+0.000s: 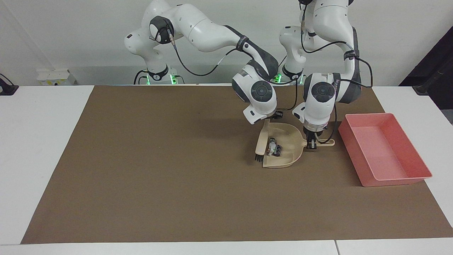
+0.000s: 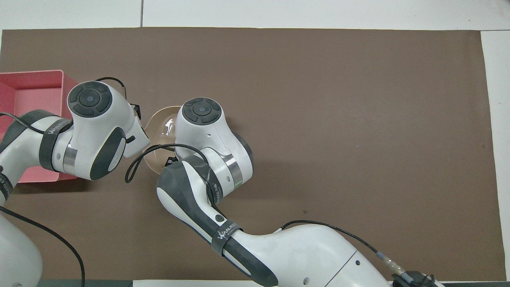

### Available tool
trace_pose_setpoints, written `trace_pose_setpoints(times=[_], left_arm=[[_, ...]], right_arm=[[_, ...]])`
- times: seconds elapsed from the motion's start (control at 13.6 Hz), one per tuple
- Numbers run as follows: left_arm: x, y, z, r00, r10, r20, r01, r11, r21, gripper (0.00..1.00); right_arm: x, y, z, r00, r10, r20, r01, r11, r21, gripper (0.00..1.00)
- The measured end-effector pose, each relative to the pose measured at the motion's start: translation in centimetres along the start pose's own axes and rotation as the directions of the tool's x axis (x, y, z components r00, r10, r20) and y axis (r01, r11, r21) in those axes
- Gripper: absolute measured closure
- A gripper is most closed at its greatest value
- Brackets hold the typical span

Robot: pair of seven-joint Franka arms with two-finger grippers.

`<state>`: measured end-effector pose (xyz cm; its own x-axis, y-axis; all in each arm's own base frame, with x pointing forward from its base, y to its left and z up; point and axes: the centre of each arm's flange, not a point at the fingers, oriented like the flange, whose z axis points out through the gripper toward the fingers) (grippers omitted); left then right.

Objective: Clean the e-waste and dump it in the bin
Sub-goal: 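Sweep the components into the dustpan with the brush in the right gripper, then tip the dustpan into the bin with the left gripper while the right gripper withdraws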

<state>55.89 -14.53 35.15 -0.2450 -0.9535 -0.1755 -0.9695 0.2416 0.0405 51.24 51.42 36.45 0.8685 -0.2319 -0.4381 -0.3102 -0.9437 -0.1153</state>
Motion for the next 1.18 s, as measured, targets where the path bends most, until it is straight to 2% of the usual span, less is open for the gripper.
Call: trace_pose_setpoints(times=[0.22, 0.44, 0.59, 0.81, 1.03, 1.18], left_arm=[[0.0, 0.0, -0.7, 0.998, -0.004, -0.061, 0.005, 1.0, 0.006, 0.67], [-2.4, 0.4, -2.6, 0.994, -0.015, -0.109, 0.018, 1.0, 0.024, 0.67], [-4.8, 0.7, -4.0, 0.991, -0.029, -0.129, 0.032, 0.999, 0.023, 0.67], [-10.4, 0.8, -6.6, 0.982, -0.077, -0.174, 0.082, 0.996, 0.022, 0.67], [-18.4, 1.7, -8.4, 0.97, -0.098, -0.22, 0.11, 0.993, 0.044, 0.67], [-24.0, 3.0, -9.3, 0.966, -0.124, -0.229, 0.141, 0.988, 0.062, 0.67]], right_arm=[[1.1, 5.0, -5.6, 0.997, -0.075, 0.019, 0.076, 0.992, -0.098, 0.74], [2.3, 11.8, -7.4, 0.987, -0.158, 0.034, 0.162, 0.971, -0.179, 0.74], [3.3, 17.9, -8.5, 0.98, -0.187, 0.07, 0.197, 0.963, -0.187, 0.74], [3.8, 26.9, -11.1, 0.984, -0.146, 0.1, 0.161, 0.974, -0.159, 0.74], [3.4, 33.4, -11.5, 0.989, -0.079, 0.121, 0.101, 0.978, -0.183, 0.74], [4.3, 38.6, -11.3, 0.983, -0.108, 0.146, 0.135, 0.972, -0.191, 0.74]])
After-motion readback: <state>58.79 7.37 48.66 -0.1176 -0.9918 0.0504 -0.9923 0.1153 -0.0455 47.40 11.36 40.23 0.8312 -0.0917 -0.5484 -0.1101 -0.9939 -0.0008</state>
